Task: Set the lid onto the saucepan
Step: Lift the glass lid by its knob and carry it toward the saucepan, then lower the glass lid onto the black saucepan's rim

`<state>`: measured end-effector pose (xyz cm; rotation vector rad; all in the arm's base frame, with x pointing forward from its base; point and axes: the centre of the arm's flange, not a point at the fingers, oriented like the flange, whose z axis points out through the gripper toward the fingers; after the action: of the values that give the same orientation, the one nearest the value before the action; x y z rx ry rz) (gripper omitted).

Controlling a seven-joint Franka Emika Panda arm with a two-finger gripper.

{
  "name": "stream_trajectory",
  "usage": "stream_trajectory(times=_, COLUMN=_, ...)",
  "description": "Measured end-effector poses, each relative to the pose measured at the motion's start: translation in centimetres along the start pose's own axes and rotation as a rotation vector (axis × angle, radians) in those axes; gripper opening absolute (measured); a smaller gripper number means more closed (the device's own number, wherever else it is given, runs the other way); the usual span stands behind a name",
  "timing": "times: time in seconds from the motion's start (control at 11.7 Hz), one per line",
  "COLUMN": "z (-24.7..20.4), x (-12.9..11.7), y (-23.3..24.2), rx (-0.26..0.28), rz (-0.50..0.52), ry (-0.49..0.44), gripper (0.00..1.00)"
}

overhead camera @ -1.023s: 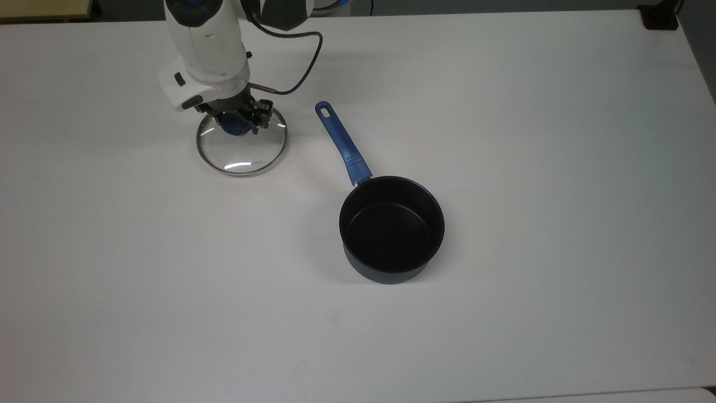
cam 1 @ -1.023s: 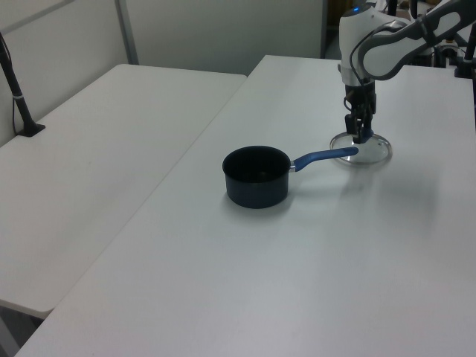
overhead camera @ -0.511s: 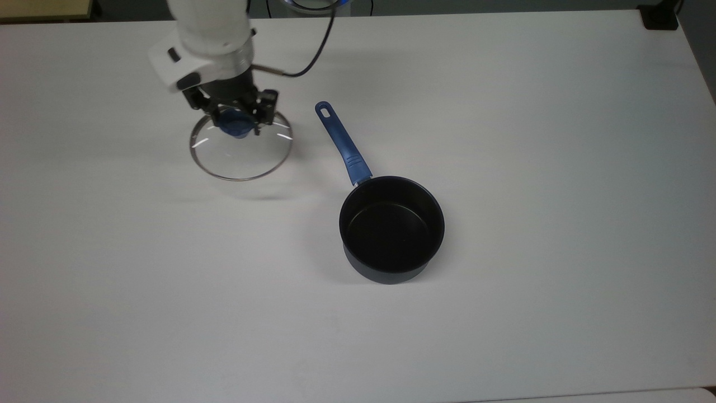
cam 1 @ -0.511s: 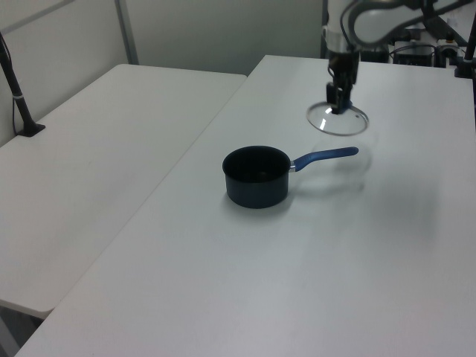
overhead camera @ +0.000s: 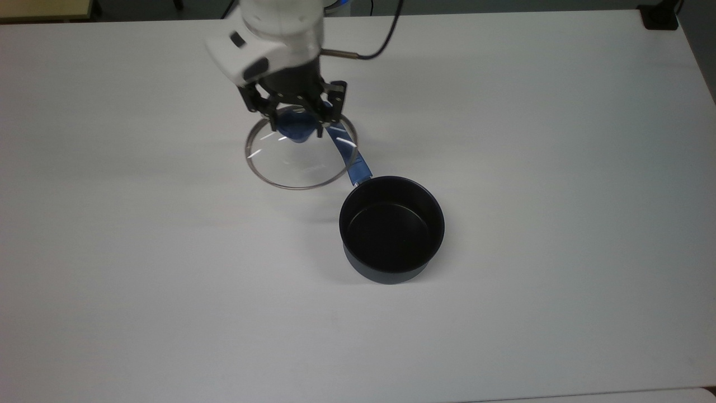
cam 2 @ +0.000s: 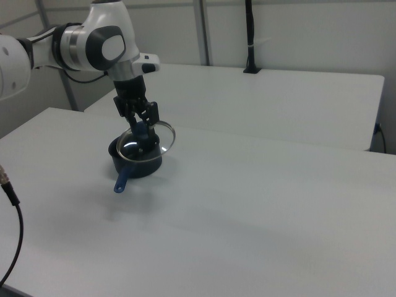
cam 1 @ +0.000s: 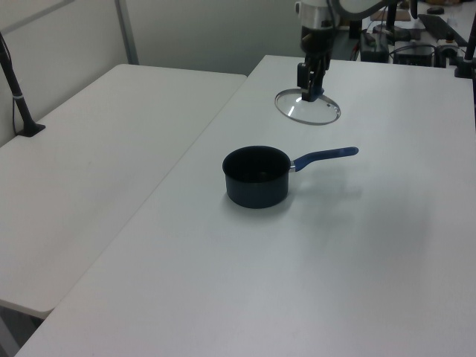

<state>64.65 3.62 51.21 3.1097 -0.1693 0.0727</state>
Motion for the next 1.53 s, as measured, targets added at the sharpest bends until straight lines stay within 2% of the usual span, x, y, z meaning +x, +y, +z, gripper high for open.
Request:
stream_trajectory(times=0.43, z=1.2, x=3.4, y=-5.5, rx=-0.004, rz=-0.077, ry=-0.054, gripper=0.67)
stream_trajectory(times=0.68, z=3.6, x=3.6, y=-10.0, rx=-0.006, rz=-0.142, ry=-0.074, gripper=0.67)
stream_trajectory(times=1.02, z=4.1, x=4.3, y=-12.7, rx=0.003, rz=-0.173, ry=-0.041, gripper=0.67)
stream_trajectory(times=1.28, z=6.3, x=5.2, y=-13.9, rx=0.008, rz=-0.184, ry=-0.02, gripper=0.67)
stream_trajectory(times=1.53, z=7.0, x=6.0, y=-15.0, rx=0.022, rz=-0.161, ry=0.031, gripper=0.67)
